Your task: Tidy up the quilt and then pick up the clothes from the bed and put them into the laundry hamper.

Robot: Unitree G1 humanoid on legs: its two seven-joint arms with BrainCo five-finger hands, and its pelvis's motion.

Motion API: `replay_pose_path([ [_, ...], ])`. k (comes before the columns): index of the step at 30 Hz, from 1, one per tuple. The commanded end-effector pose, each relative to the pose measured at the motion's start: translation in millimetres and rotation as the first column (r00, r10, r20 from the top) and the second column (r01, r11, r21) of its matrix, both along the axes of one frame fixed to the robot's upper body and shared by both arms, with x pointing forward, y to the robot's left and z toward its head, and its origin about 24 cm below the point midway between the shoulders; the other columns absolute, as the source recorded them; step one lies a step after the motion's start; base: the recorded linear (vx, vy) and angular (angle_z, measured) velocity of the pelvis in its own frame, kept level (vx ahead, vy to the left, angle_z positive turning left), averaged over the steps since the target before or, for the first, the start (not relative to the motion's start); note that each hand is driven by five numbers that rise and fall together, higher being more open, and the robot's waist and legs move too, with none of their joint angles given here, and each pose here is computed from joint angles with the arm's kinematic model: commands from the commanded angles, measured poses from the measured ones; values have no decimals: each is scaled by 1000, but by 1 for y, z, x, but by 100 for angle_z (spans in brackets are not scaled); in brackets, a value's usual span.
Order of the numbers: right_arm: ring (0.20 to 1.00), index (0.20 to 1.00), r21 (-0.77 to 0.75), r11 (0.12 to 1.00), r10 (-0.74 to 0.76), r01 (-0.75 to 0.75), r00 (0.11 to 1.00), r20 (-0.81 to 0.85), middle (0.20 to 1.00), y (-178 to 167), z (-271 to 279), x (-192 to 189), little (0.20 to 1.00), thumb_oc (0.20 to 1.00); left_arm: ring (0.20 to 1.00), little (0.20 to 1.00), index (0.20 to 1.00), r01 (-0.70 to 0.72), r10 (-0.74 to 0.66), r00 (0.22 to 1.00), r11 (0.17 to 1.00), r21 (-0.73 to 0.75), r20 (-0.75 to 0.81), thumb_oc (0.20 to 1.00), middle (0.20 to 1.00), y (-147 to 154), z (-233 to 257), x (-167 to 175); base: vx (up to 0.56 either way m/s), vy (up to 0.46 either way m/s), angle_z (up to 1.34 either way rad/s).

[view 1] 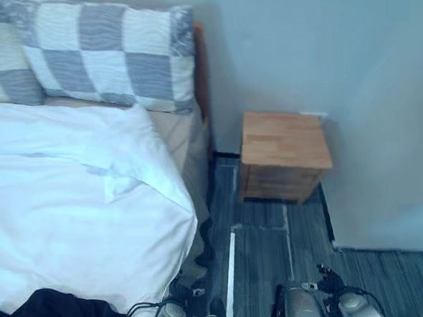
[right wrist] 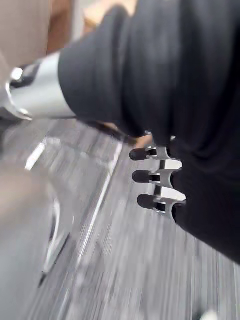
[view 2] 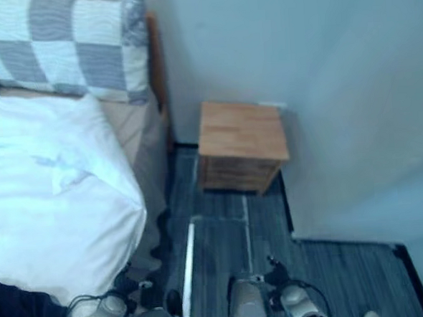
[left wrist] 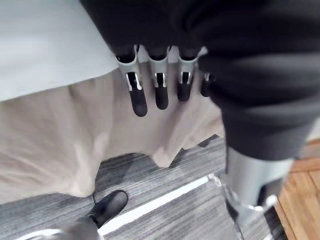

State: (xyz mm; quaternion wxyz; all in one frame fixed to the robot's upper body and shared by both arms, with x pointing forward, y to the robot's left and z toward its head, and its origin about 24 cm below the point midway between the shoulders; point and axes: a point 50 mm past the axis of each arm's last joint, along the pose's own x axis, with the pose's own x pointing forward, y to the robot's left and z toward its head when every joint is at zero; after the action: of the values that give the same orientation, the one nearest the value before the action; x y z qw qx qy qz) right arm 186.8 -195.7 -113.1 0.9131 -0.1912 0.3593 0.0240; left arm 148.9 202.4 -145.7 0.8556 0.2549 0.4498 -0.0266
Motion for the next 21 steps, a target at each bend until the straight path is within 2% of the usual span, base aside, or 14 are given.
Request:
replay_pose_path([
  [1, 1000, 1000, 36, 999, 22, -34, 958, 286, 1000, 2, 49, 48, 1000, 1000, 1000, 1000, 1000, -7, 3, 998, 997, 71, 57, 1000, 1000, 21, 9, 11, 672, -263, 174],
  [2, 1000, 1000, 23, 999, 17, -29, 908, 420, 1000, -9, 79, 61, 1000, 1000, 1000, 1000, 1000, -37, 33, 998, 995, 90, 48, 1000, 1000, 28, 9, 9, 564, -271, 186],
  [6, 1000, 1000, -52, 991, 129, -121, 811, 570, 1000, -8, 125, 84, 1000, 1000, 1000, 1000, 1000, -109, 109, 994, 990, 88, 5, 1000, 1000, 35, 2, -13, 474, -307, 239],
  [7, 1000, 1000, -85, 987, 161, -138, 765, 623, 1000, -9, 144, 93, 1000, 1000, 1000, 1000, 1000, -124, 126, 992, 988, 94, -11, 1000, 1000, 39, 0, -20, 318, -415, 181],
  [8, 1000, 1000, -185, 970, 242, -156, 666, 706, 1000, -15, 182, 105, 1000, 1000, 1000, 1000, 1000, -136, 140, 990, 987, 89, -35, 1000, 1000, 38, -3, -31, 197, -294, 80],
  [11, 1000, 1000, -260, 957, 284, -133, 630, 723, 1000, -25, 198, 110, 1000, 1000, 1000, 1000, 1000, -130, 133, 990, 988, 85, -36, 1000, 1000, 36, -3, -31, 18, -176, 140],
  [13, 1000, 1000, -524, 851, 426, 32, 543, 724, 1000, -58, 253, 124, 1000, 1000, 1000, 1000, 1000, -28, 27, 1000, 996, 79, 14, 1000, 1000, 27, 4, -7, -218, -316, 187],
  [14, 1000, 1000, -525, 850, 427, 32, 541, 724, 1000, -58, 253, 124, 1000, 1000, 1000, 1000, 1000, -29, 28, 999, 996, 79, 15, 1000, 1000, 27, 4, -7, -213, -261, 261],
  [15, 1000, 1000, -632, 766, 475, 117, 559, 680, 1000, -79, 272, 124, 1000, 1000, 1000, 1000, 1000, -18, 16, 1000, 996, 85, 24, 1000, 1000, 30, 6, -4, -79, -92, 255],
  [18, 1000, 1000, -673, 711, 455, 202, 599, 659, 1000, -99, 282, 128, 1000, 1000, 1000, 1000, 1000, 22, -22, 1000, 996, 89, -3, 1000, 1000, 30, 5, -7, 12, -57, 184],
  [21, 1000, 1000, -655, 716, 395, 243, 632, 667, 1000, -109, 285, 138, 1000, 1000, 1000, 1000, 1000, 68, -65, 997, 992, 108, -31, 1000, 1000, 33, 4, -14, 9, 7, 84],
])
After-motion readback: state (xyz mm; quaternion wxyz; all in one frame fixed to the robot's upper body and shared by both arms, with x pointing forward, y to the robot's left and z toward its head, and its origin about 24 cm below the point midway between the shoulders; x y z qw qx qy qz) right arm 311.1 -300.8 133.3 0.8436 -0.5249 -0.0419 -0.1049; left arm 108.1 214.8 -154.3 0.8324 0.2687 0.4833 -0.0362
